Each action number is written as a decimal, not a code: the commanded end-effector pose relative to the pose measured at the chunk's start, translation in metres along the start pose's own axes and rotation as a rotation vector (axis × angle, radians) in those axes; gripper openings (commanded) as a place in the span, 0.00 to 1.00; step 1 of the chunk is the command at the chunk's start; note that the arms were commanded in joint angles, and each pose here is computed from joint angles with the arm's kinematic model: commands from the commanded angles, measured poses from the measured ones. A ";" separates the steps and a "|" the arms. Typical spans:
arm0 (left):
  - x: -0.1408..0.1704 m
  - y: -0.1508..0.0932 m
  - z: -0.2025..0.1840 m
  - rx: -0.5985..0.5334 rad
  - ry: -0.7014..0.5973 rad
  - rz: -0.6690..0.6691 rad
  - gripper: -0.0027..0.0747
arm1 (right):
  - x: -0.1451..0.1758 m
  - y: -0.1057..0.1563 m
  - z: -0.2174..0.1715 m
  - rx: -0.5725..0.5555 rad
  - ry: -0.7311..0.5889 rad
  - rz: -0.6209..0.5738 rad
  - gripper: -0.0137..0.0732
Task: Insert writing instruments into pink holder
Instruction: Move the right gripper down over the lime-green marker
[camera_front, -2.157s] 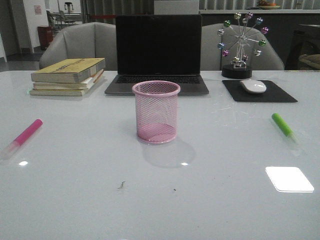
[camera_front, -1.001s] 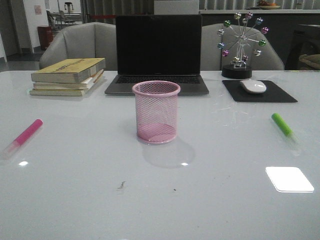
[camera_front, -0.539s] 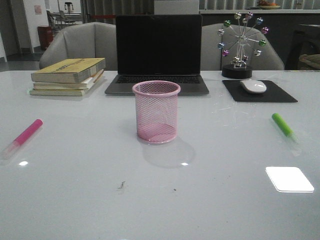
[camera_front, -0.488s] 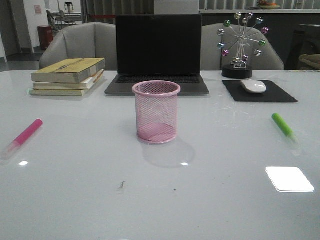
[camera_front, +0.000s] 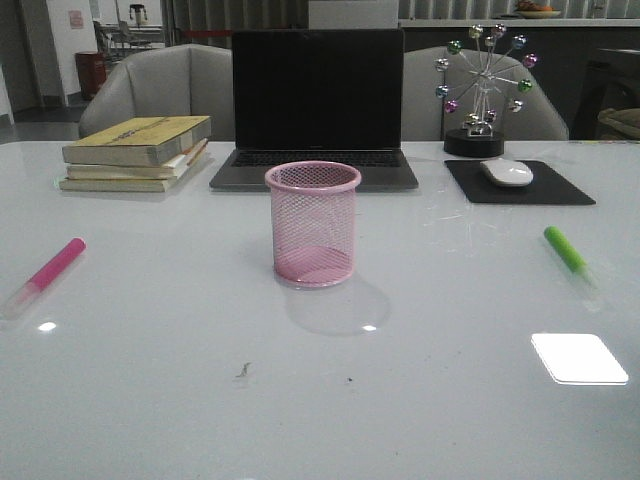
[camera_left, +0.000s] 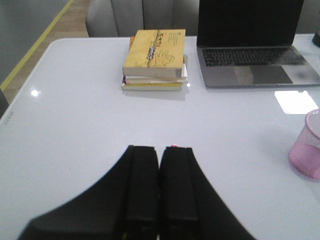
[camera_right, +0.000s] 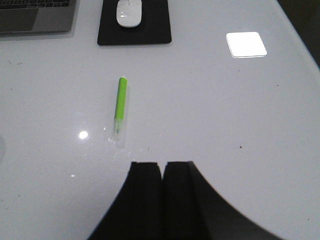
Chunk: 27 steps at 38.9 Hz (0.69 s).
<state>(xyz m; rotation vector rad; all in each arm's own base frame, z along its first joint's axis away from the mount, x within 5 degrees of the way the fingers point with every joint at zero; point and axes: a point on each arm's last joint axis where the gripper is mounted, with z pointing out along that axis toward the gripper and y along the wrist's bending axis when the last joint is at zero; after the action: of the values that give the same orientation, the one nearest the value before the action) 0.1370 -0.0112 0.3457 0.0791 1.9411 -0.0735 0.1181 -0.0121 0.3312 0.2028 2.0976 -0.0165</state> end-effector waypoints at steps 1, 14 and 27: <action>-0.012 -0.001 0.001 0.014 -0.046 -0.026 0.16 | -0.013 0.002 -0.003 -0.018 -0.083 0.006 0.19; -0.011 -0.005 0.006 0.059 -0.017 -0.117 0.17 | -0.011 0.003 -0.003 -0.029 -0.062 0.019 0.22; -0.010 -0.005 0.006 0.060 -0.015 -0.117 0.41 | -0.010 0.003 -0.003 -0.027 -0.043 0.019 0.61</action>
<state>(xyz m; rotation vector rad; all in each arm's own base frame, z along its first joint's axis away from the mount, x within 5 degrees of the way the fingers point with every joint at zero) 0.1435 -0.0169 0.3367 0.0210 2.0274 -0.1931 0.1167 -0.0102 0.3279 0.2212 2.1368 0.0190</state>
